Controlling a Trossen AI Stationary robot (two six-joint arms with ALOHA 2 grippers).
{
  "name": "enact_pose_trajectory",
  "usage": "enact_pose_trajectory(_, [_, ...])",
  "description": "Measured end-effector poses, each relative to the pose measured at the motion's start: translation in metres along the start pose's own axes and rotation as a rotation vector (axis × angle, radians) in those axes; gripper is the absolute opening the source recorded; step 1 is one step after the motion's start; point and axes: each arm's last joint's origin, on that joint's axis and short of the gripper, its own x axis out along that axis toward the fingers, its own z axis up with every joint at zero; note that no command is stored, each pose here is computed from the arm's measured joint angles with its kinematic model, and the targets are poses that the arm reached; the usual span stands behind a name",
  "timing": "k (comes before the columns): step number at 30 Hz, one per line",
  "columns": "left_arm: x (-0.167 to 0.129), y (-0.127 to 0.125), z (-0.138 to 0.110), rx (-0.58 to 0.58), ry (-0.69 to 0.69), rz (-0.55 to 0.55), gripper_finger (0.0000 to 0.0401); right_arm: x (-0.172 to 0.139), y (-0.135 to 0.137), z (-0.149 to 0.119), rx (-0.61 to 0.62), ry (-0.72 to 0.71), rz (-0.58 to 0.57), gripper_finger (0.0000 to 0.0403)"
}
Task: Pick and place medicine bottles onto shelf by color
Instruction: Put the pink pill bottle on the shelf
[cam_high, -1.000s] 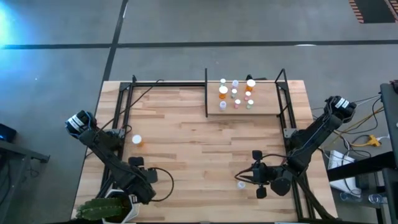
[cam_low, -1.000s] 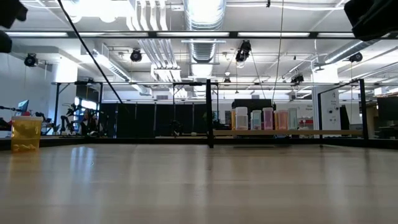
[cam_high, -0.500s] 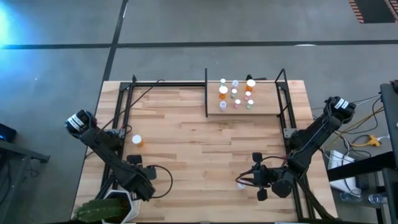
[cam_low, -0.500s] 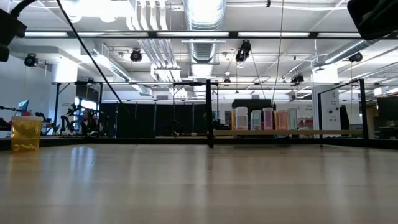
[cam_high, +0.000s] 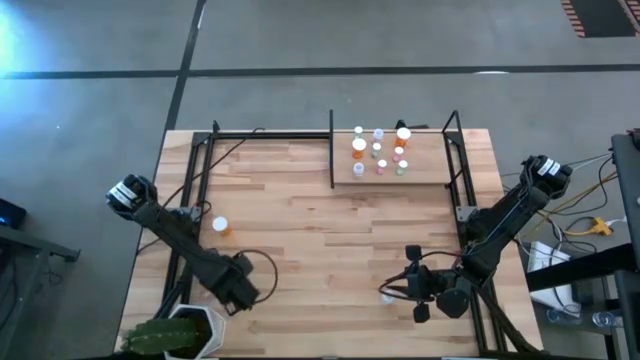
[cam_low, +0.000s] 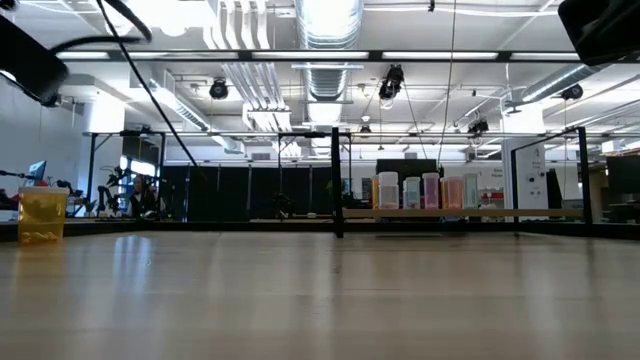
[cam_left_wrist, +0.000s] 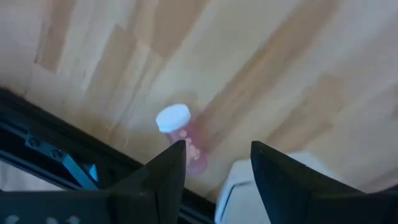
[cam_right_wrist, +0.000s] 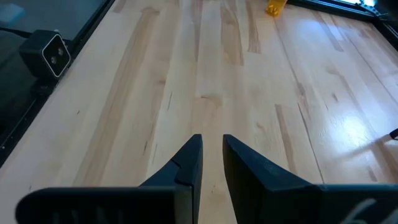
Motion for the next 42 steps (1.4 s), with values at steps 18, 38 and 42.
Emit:
enact_pose_trajectory(18, [0.038,0.031,0.023,-0.235,0.171,0.049,0.0224,0.005,0.002,-0.004,-0.061,0.019,-0.008,0.0054])
enact_pose_trajectory(38, [0.059,0.033,0.021,-0.225,0.204,-0.015,0.0127,0.005,0.003,-0.004,-0.059,0.017,-0.007,0.0054])
enact_pose_trajectory(42, [0.058,0.032,0.019,-0.205,0.217,-0.021,0.0090,0.005,0.003,-0.004,-0.061,0.017,-0.007,0.0054])
